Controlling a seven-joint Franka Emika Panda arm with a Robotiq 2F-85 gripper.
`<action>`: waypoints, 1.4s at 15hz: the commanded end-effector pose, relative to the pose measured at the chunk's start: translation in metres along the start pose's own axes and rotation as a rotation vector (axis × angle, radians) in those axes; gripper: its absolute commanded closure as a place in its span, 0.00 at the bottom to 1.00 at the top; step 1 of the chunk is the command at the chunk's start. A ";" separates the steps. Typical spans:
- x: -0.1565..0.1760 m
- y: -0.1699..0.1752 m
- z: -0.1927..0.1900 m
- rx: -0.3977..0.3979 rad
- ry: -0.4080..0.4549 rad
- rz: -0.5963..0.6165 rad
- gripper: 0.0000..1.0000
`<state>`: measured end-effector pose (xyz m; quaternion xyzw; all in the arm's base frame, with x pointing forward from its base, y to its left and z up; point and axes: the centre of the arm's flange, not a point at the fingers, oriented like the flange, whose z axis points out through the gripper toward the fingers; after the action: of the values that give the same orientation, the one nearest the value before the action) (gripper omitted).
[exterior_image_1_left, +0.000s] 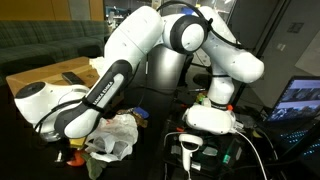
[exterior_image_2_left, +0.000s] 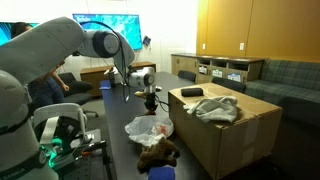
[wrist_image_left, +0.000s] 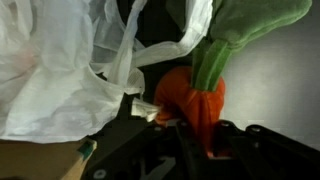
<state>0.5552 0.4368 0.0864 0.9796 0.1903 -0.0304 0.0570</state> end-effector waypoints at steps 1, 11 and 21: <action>-0.030 0.002 -0.060 0.063 0.006 -0.082 0.89; -0.066 0.036 -0.241 0.203 0.084 -0.100 0.89; -0.074 0.165 -0.365 0.239 0.200 0.181 0.90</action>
<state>0.5562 0.3438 0.4329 0.9859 0.1472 0.0379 -0.0701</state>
